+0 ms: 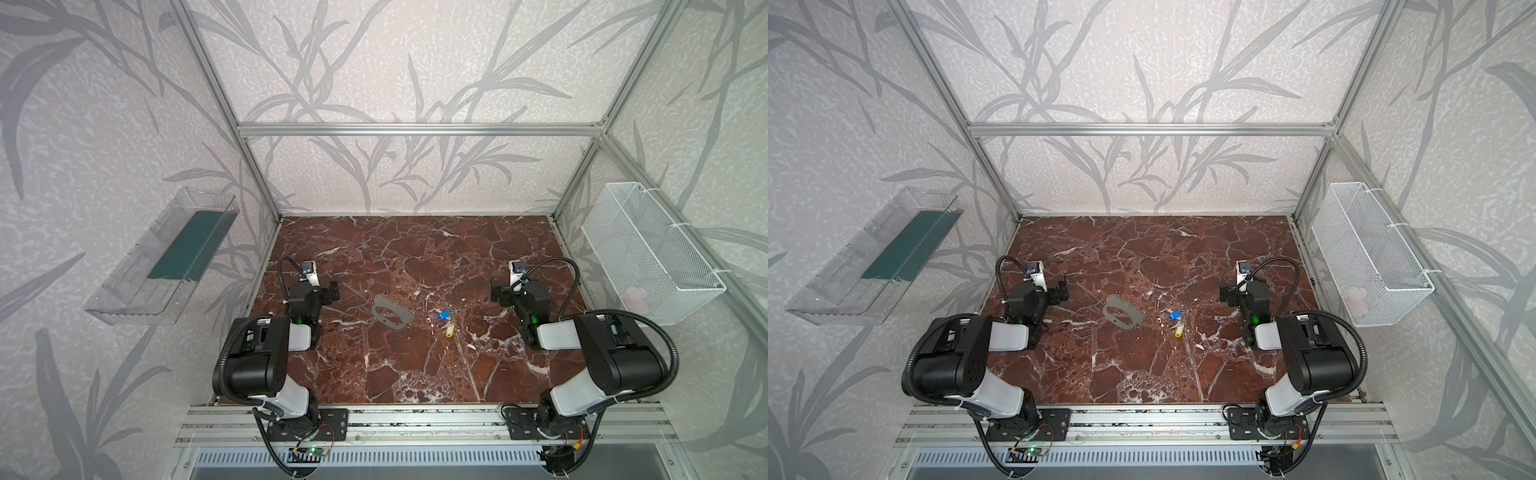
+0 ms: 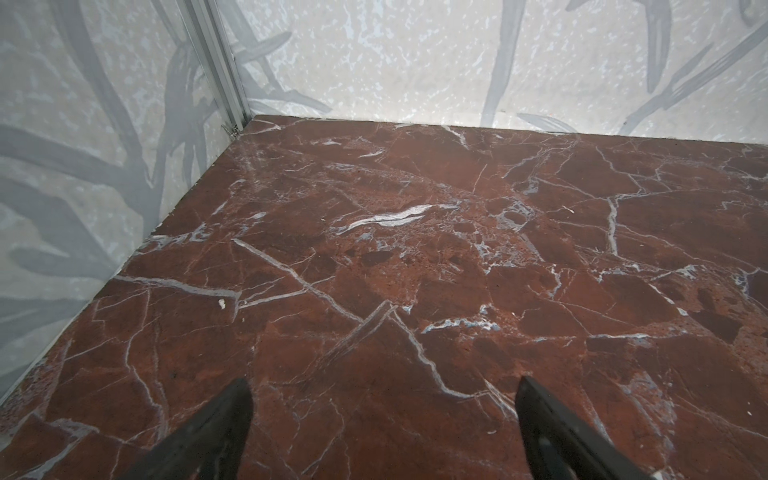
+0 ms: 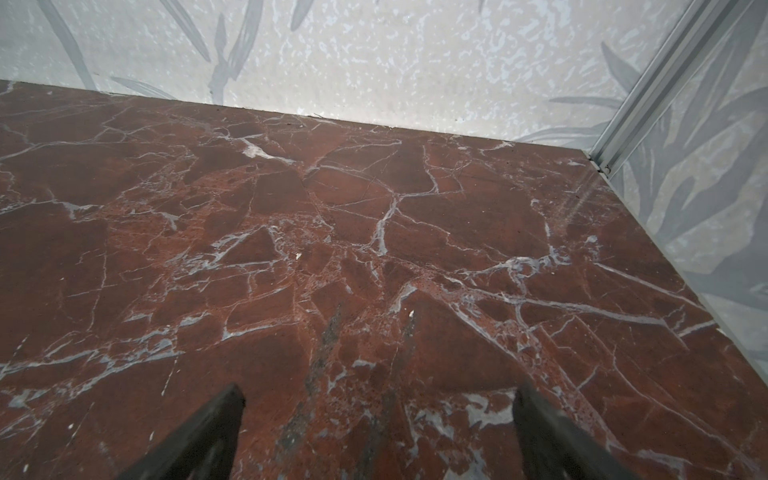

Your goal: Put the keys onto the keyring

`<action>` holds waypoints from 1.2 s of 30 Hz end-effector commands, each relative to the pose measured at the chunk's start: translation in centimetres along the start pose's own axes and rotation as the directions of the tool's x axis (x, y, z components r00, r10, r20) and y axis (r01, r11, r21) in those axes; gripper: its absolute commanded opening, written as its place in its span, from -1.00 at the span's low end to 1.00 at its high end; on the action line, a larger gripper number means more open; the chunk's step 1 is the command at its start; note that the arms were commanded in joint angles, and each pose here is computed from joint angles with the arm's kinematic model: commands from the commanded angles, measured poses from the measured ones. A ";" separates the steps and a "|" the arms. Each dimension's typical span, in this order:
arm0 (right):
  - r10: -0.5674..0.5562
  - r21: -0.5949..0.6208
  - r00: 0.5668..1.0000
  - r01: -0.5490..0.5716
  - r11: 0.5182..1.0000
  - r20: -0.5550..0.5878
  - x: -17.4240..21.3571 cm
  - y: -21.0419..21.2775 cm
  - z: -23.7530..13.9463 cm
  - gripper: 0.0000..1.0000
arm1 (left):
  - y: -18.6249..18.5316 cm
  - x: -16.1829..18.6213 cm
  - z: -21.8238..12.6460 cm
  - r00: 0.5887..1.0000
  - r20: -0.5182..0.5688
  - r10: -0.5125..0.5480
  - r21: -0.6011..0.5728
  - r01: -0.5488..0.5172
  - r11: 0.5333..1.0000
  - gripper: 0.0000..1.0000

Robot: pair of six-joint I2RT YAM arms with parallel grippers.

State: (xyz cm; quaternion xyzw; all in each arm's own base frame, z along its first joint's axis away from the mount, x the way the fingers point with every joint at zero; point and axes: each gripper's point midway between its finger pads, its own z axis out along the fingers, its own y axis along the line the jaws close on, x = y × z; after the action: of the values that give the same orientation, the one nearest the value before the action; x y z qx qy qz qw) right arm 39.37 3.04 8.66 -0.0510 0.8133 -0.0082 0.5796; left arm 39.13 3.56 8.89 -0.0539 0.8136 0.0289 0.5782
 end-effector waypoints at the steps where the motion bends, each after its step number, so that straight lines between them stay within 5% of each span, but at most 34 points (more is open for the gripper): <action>1: 0.011 0.021 1.000 -0.012 1.000 0.028 -0.7 -0.4 0.1 0.99 | 0.3 -0.6 0.4 1.000 0.011 -0.012 -0.019 0.012 1.000 0.98; 5: 0.006 0.065 1.000 -0.007 0.998 0.026 -1.3 -0.9 -0.2 0.99 | 0.3 -1.6 -0.3 1.000 0.025 -0.004 -0.025 0.005 1.000 0.98; 10: -0.063 0.055 0.998 0.064 0.996 -0.027 -6.0 -0.5 -2.0 0.99 | 2.4 -6.7 -2.3 0.997 0.007 -0.076 -0.165 0.076 0.983 0.98; 18: 0.113 -0.217 0.993 -0.115 0.969 -0.018 -12.1 4.4 -6.3 0.99 | -3.7 -15.6 -6.8 0.975 0.023 -0.221 0.024 0.221 0.975 0.98; 25: 0.086 -0.417 0.990 -0.125 0.900 -0.112 -10.5 10.1 -10.2 0.92 | -11.4 -11.8 -11.8 0.988 -0.074 -0.133 0.235 0.147 0.961 0.98; 31: 0.110 -0.428 0.973 -0.190 0.883 -0.205 -7.6 10.8 -10.4 0.89 | -12.0 -3.0 -12.0 0.926 -0.293 -0.237 0.155 0.290 0.944 0.89; 36: 0.094 -0.415 0.959 -0.202 0.887 -0.266 -5.9 11.0 -9.3 0.80 | -14.0 2.7 -11.7 0.864 -0.489 -0.116 0.128 0.203 0.971 0.70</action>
State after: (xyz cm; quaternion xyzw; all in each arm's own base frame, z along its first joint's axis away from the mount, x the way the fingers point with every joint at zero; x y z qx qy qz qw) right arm 31.91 13.73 17.59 -0.1171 0.8486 0.2046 0.4735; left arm 29.79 -11.42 12.41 -0.0561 0.9000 -0.1221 0.4147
